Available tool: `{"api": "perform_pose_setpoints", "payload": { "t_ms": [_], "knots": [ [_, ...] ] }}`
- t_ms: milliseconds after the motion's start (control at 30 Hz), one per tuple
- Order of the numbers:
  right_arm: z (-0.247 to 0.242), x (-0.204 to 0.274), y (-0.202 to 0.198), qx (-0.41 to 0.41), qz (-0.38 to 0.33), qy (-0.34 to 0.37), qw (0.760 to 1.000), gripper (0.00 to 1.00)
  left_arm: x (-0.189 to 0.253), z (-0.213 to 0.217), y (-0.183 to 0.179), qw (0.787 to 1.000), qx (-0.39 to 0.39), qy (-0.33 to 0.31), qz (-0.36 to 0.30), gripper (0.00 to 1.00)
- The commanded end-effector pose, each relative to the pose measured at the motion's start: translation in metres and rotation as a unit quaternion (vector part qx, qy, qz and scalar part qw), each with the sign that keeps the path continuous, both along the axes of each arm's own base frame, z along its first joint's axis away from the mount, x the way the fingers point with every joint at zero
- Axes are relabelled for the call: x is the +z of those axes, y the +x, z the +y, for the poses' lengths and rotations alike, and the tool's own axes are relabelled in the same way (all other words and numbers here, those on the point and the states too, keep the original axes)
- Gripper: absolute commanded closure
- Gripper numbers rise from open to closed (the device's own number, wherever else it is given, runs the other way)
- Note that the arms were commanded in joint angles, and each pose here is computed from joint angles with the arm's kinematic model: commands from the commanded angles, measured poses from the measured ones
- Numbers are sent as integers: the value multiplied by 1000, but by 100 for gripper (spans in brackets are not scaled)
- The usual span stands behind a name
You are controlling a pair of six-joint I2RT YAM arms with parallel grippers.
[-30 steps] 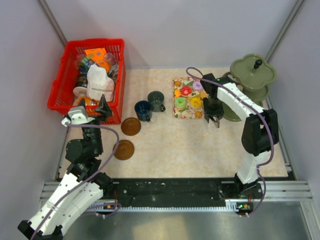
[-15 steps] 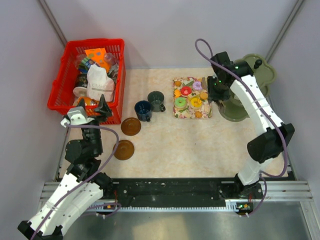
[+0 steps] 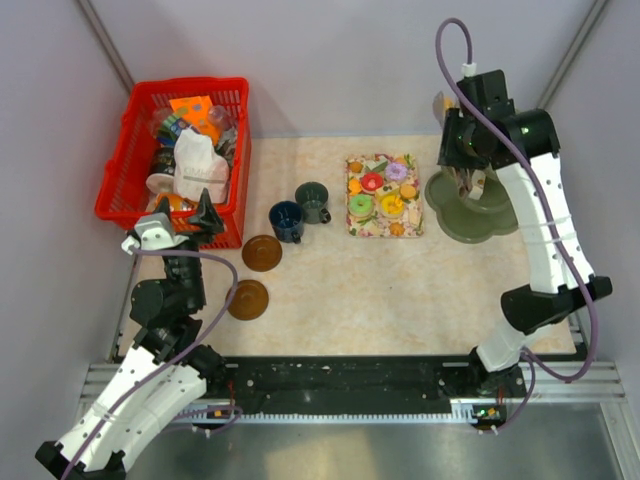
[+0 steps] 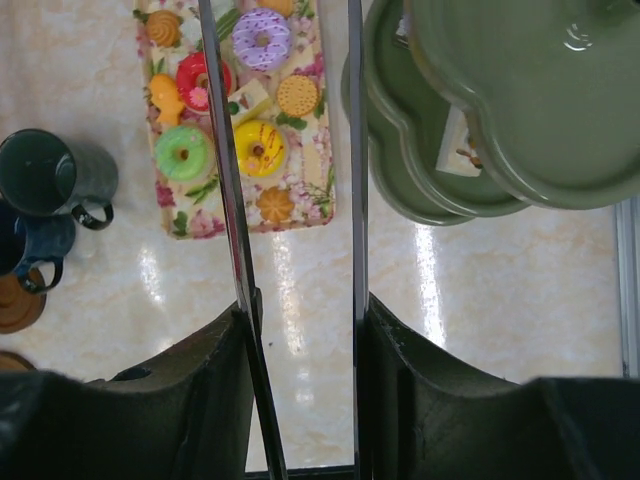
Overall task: Serve the afternoon tea
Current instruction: Place the desert on the desert table.
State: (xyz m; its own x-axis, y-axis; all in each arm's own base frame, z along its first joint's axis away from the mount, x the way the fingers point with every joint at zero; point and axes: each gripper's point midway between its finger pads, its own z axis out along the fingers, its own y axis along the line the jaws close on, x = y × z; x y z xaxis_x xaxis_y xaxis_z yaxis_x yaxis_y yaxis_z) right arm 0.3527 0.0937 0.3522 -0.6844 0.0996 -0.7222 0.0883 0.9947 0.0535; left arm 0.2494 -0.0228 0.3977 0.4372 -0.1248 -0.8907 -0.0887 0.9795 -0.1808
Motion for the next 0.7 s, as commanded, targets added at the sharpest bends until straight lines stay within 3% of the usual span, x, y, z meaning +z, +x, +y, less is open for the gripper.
{"api": "perform_pose_setpoints", "payload": {
  "t_ms": [0,667],
  "knots": [
    [-43,-3,-20,-78,30,-34,996,59,6,1,-4,1000,-2,-8,-16,20],
    [-75,-51,-19,-116,93,-59,987,54,9,2,-6,1000,-4,-10,-21,20]
  ]
}}
